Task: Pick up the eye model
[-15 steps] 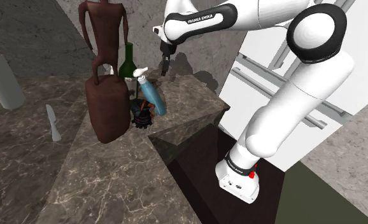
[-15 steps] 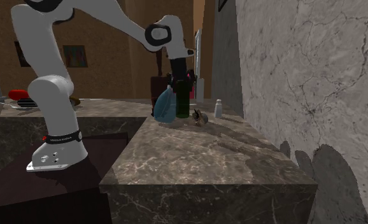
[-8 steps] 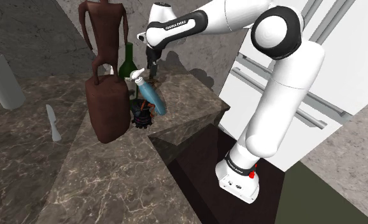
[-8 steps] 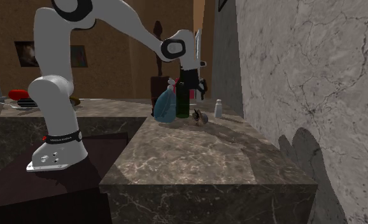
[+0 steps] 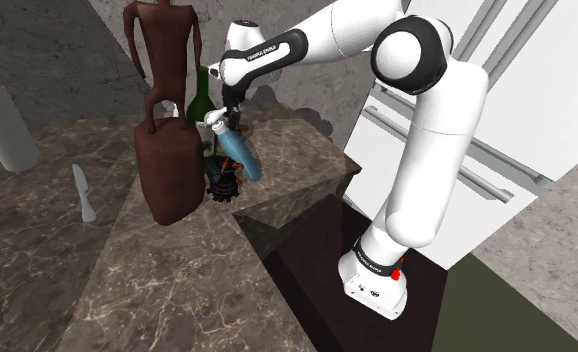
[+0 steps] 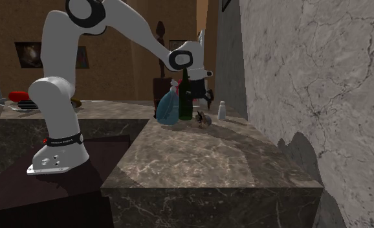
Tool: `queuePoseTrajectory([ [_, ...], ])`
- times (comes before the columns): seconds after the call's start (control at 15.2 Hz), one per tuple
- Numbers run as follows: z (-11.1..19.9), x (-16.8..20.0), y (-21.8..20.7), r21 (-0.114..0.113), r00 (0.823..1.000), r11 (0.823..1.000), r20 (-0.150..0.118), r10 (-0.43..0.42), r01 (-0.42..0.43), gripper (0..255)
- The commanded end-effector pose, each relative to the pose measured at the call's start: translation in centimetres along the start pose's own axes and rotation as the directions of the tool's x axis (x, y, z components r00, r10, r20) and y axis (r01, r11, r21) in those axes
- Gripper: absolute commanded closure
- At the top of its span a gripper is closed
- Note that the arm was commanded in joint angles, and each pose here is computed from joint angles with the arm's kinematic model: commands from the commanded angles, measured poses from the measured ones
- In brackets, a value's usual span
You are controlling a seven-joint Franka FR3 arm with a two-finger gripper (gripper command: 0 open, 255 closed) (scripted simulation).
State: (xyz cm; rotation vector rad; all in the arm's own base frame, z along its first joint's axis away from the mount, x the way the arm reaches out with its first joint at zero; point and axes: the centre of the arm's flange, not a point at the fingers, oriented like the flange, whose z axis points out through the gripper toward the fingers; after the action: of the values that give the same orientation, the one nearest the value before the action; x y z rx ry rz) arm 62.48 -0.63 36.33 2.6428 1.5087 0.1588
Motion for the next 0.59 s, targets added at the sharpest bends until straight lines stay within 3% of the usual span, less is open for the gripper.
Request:
queuePoseTrajectory([
  [0.0,1.35,0.03,-0.12,0.000,1.000,1.000,0.000,0.000,0.000,0],
  [0.13,1.35,0.03,-0.12,0.000,1.000,1.000,0.000,0.000,0.000,0],
  [0.2,1.32,0.07,-0.05,0.000,1.000,1.000,0.000,0.000,0.000,255],
  [0.53,1.33,0.07,-0.06,0.000,1.000,1.000,0.000,0.000,0.000,255],
])
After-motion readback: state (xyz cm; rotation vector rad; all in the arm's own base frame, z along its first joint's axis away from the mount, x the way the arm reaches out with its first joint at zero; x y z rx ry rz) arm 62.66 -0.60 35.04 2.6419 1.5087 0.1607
